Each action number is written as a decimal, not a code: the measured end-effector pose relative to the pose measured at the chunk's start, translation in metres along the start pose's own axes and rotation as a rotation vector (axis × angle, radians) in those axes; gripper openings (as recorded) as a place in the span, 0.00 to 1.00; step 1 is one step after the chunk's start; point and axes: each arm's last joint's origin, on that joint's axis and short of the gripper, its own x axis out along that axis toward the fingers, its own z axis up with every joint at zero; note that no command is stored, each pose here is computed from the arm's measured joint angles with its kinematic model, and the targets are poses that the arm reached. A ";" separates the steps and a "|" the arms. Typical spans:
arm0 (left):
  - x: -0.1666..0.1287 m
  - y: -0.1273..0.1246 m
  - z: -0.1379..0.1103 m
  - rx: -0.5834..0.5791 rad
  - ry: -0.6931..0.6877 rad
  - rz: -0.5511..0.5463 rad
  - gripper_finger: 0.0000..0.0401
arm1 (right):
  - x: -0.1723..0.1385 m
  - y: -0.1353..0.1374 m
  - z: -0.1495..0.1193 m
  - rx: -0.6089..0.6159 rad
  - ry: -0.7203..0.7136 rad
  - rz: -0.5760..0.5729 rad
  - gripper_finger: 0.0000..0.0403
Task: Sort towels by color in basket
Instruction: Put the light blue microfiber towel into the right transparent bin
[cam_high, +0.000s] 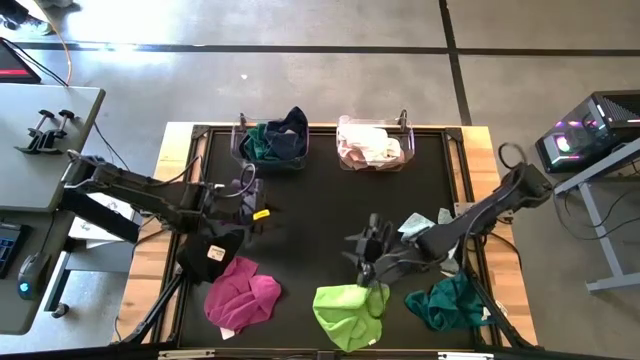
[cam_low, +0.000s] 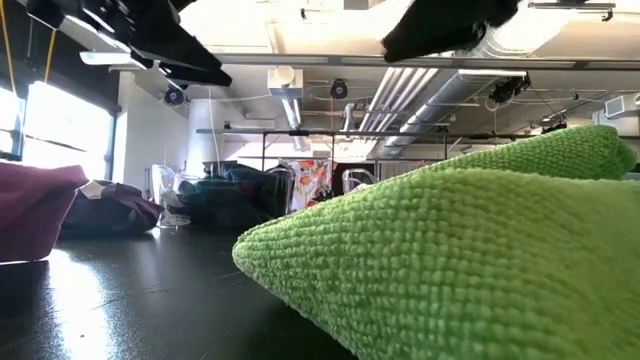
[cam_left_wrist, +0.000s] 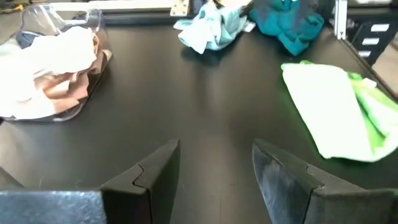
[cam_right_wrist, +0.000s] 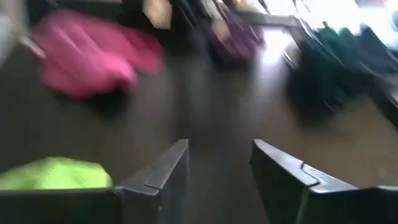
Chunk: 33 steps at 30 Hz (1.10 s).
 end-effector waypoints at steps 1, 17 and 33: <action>0.000 -0.001 -0.001 0.006 0.007 0.002 0.46 | -0.006 -0.004 0.008 0.004 0.068 -0.029 0.45; -0.009 -0.013 -0.025 0.048 0.205 0.212 0.46 | -0.056 -0.033 -0.002 0.195 0.777 -0.131 0.66; -0.011 -0.019 -0.026 0.075 0.205 0.216 0.46 | -0.026 -0.071 -0.112 0.223 1.209 -0.269 0.59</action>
